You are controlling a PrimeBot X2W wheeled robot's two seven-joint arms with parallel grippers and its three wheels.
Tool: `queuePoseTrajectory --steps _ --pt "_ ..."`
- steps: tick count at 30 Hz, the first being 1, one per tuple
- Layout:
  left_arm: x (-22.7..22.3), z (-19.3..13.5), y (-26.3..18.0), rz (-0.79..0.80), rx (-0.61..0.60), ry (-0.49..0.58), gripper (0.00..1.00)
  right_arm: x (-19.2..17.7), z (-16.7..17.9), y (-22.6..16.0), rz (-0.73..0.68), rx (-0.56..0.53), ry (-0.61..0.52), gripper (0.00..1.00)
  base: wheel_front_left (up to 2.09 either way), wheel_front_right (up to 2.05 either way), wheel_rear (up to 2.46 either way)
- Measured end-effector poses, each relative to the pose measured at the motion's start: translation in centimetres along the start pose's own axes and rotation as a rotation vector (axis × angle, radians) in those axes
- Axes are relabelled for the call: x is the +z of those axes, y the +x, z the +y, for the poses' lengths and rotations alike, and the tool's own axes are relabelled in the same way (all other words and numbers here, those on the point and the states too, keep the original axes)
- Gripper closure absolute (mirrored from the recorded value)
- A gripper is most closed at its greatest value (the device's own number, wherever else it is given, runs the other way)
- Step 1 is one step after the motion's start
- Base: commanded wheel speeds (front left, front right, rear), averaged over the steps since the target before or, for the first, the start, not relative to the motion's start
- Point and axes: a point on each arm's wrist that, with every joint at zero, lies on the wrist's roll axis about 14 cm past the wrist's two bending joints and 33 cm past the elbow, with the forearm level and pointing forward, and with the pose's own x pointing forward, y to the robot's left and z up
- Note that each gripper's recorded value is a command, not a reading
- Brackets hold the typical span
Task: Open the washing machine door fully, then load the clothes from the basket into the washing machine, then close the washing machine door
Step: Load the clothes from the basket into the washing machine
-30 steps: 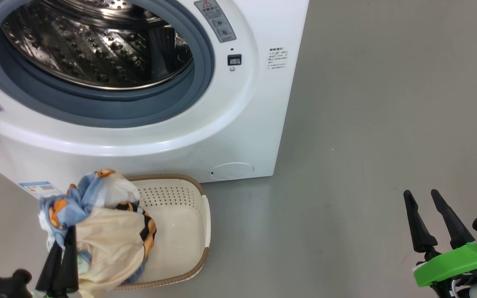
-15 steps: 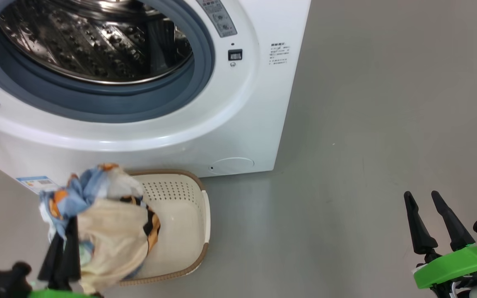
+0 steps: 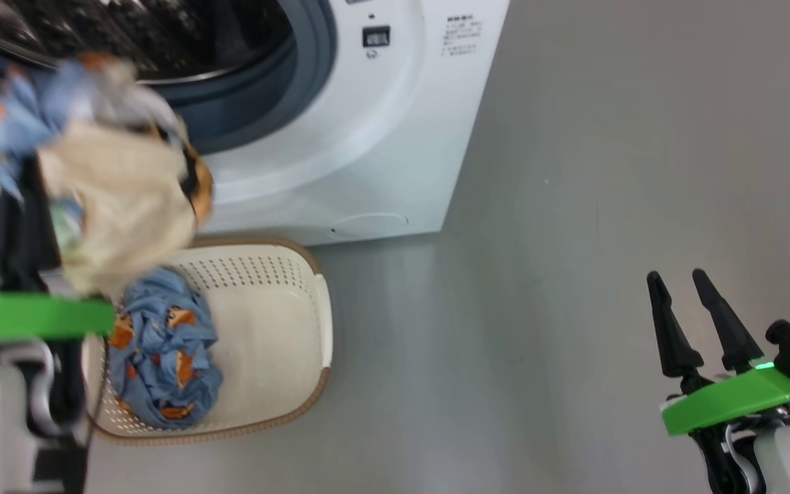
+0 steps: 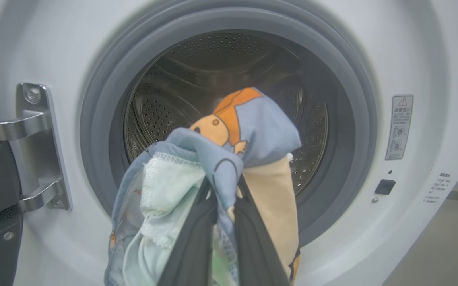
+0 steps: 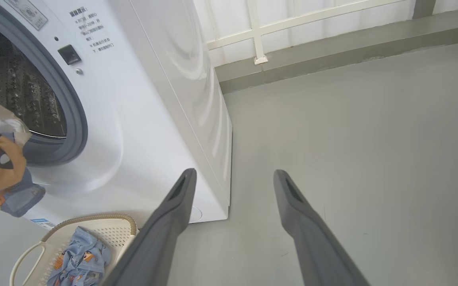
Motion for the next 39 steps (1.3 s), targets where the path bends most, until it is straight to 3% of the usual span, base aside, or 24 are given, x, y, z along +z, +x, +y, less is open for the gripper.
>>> queuePoseTrajectory --steps 6,18,25,29,36,37,39 --pt "-0.8 0.1 4.4 -0.009 -0.015 0.004 1.0 -0.7 -0.2 0.9 0.012 -0.013 0.008 0.0 0.0 0.0 0.0" --pt "-9.4 0.0 11.7 0.212 -0.032 0.027 1.0 -2.5 -0.5 1.9 0.044 -0.043 0.029 0.0 0.0 0.0 0.0" --pt "-13.2 -1.6 14.4 0.308 -0.077 0.052 1.0 -3.6 -1.5 1.6 0.07 -0.083 0.031 0.0 0.0 0.0 0.0" --pt "-12.1 -2.3 17.1 0.257 -0.097 0.057 1.0 -3.8 -1.6 1.9 0.071 -0.09 0.034 0.0 0.0 0.0 0.0" --pt "-6.1 -4.4 21.1 0.021 -0.153 0.033 1.0 -4.4 -2.1 2.0 0.085 -0.111 0.033 0.0 0.0 0.0 0.0" --pt "-5.8 -4.4 21.2 0.004 -0.149 0.027 0.8 -4.3 -2.2 2.1 0.083 -0.111 0.031 0.0 0.0 0.0 0.0" --pt "-6.4 -4.2 21.0 0.013 -0.149 0.043 0.0 -4.5 -2.2 2.1 0.084 -0.115 0.034 0.0 0.0 0.0 0.0"
